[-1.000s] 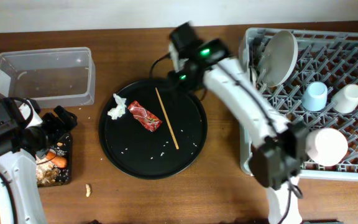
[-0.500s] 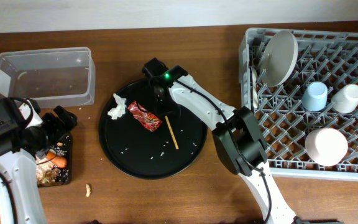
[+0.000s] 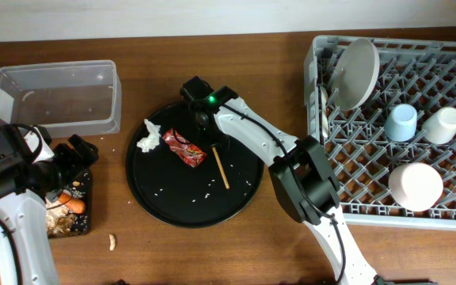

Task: Sort waste into correct bins and load items into the dishwasher rack
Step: 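Reach the right gripper to the wooden stick and grasp it, then carry the wooden stick into the rack and release it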

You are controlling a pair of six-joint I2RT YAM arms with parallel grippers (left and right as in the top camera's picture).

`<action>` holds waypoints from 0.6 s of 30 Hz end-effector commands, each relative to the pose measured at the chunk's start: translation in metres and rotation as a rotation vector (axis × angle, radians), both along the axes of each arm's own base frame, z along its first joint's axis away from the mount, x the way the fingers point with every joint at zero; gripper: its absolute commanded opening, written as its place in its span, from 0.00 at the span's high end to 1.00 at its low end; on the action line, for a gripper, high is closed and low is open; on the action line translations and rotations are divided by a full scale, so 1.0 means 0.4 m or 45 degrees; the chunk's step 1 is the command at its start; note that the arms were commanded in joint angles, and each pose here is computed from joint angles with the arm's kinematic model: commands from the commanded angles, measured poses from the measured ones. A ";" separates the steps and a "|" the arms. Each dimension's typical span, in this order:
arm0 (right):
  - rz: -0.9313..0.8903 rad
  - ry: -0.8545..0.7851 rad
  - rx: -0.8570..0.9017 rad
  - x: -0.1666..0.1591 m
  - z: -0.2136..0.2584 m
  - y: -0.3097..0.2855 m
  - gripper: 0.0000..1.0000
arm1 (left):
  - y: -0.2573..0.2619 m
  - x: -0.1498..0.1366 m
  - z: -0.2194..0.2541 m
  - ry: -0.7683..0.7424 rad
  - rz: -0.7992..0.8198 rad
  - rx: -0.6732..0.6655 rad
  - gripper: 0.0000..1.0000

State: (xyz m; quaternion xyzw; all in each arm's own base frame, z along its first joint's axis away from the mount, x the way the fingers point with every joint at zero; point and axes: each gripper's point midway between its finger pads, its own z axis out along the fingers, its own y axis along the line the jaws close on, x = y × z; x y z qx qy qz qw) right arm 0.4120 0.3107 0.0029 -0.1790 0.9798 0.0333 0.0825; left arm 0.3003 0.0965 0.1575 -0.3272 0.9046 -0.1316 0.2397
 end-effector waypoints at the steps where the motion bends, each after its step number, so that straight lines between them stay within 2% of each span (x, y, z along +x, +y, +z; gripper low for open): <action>1: -0.014 0.079 -0.058 -0.039 -0.082 -0.015 0.96 | 0.005 0.008 0.015 -0.025 -0.015 0.013 0.01; 4: -0.014 0.064 -0.047 -0.035 -0.064 -0.012 0.96 | 0.005 0.008 0.015 -0.025 -0.015 0.013 0.01; 8: -0.033 0.023 -0.013 -0.011 0.041 -0.017 0.96 | 0.005 0.008 0.015 -0.025 -0.015 0.013 0.01; 12: -0.081 -0.044 0.038 0.024 0.197 -0.052 0.96 | 0.005 0.008 0.015 -0.025 -0.015 0.013 0.01; 14: -0.132 -0.111 0.083 0.051 0.315 -0.097 0.96 | 0.005 0.008 0.015 -0.024 -0.015 0.013 0.01; 18: -0.264 -0.257 0.140 0.096 0.544 -0.283 0.96 | 0.005 0.008 0.015 -0.025 -0.015 0.013 0.01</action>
